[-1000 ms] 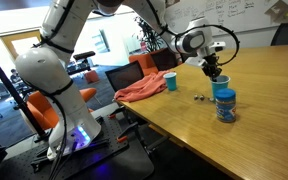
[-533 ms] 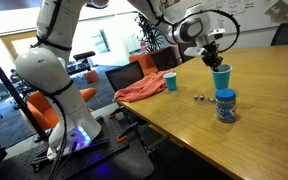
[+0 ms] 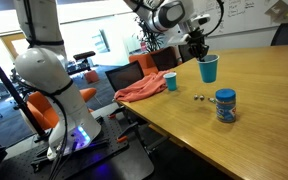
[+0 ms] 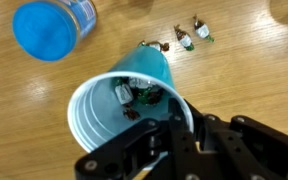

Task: Move the rightmost blue cup to the right of the blue container

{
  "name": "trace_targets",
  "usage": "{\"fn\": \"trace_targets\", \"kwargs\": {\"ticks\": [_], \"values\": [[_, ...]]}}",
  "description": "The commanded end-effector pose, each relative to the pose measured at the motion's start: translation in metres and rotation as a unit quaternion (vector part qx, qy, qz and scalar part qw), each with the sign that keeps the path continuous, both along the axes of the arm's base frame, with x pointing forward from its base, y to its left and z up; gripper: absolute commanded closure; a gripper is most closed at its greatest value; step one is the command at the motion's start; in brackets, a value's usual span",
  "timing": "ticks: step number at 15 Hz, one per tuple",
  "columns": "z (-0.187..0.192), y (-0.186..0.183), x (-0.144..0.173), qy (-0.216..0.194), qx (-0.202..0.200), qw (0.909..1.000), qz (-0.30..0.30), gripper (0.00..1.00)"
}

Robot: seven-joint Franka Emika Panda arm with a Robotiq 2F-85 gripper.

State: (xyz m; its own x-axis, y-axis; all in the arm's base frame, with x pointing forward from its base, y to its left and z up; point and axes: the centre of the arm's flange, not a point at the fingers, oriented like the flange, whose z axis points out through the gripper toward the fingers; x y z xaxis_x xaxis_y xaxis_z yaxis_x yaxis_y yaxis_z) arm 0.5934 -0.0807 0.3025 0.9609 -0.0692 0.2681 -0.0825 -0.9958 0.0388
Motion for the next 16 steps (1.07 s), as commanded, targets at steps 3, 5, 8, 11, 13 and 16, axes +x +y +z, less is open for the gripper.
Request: {"fn": "trace_targets", "kwargs": {"ticks": [3, 5, 8, 11, 13, 16], "values": [[0.013, -0.009, -0.098, 0.014, -0.012, 0.9998, 0.002, 0.99], [0.008, -0.016, -0.119, 0.019, -0.010, 0.9998, 0.001, 0.99], [-0.009, -0.025, -0.136, 0.018, -0.005, 0.9997, -0.017, 0.99], [-0.030, -0.032, -0.142, 0.014, -0.023, 0.9994, -0.022, 0.99], [-0.044, -0.038, -0.143, 0.011, -0.036, 0.9990, -0.022, 0.99], [-0.062, -0.047, -0.146, 0.026, -0.045, 0.9982, -0.030, 0.99]]}}
